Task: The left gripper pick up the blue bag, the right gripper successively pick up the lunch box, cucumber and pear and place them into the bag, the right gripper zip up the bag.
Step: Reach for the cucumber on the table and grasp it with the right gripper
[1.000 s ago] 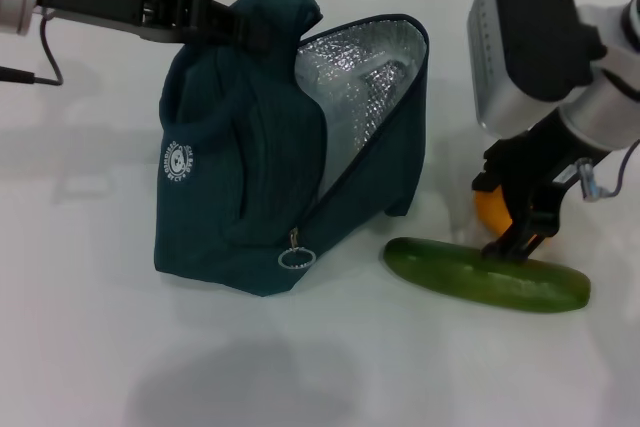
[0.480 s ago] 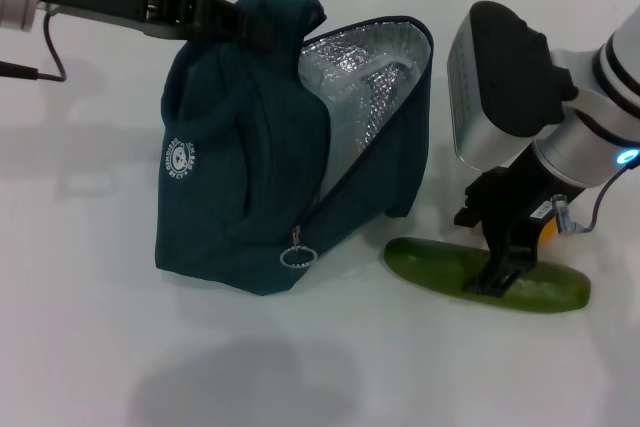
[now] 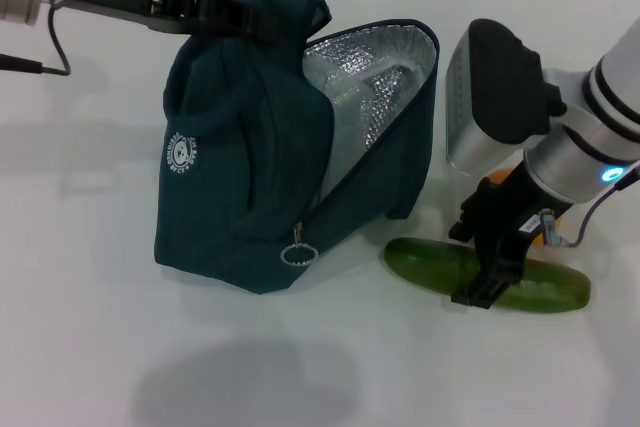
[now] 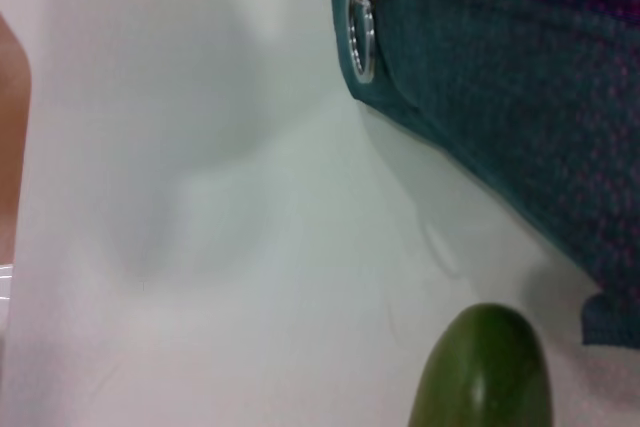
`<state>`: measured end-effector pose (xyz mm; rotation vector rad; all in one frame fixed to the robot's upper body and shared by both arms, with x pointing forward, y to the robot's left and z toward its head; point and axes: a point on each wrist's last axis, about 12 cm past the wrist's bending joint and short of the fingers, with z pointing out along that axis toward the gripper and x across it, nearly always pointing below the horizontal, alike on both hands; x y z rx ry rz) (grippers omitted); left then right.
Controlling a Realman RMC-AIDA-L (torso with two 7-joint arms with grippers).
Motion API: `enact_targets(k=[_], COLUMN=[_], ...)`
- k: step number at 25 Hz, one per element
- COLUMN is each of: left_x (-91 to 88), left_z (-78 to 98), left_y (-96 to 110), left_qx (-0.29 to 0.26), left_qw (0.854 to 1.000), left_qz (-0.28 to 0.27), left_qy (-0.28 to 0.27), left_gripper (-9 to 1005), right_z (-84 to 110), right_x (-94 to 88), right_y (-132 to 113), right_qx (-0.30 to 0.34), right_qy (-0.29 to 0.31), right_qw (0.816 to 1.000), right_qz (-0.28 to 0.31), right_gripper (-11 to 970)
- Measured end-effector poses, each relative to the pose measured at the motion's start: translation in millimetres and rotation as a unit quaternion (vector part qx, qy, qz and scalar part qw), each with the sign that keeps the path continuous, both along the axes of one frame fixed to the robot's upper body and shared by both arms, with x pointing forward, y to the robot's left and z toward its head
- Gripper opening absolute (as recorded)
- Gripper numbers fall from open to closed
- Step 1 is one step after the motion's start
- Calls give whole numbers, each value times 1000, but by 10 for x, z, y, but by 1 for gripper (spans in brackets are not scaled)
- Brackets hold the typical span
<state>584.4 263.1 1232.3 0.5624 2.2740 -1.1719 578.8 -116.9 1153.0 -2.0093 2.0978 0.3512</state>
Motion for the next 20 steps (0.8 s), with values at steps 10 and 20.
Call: enact_targets(k=[10,20], left_x=[1,-5], left_z=[1,-4], left_y=[-6,1], left_qx=[0,0], left_qw=[1000,1000], left_qz=[-1,0], left_qy=[-1,0], left_gripper=[43,43], right_z=[-71,-79], right_x=[-21,-28], right_y=[22,20], right_qx=[-3,-1], right_qy=[3,6], right_qw=[1000,1000], right_qz=[3,1], right_gripper=[715,657])
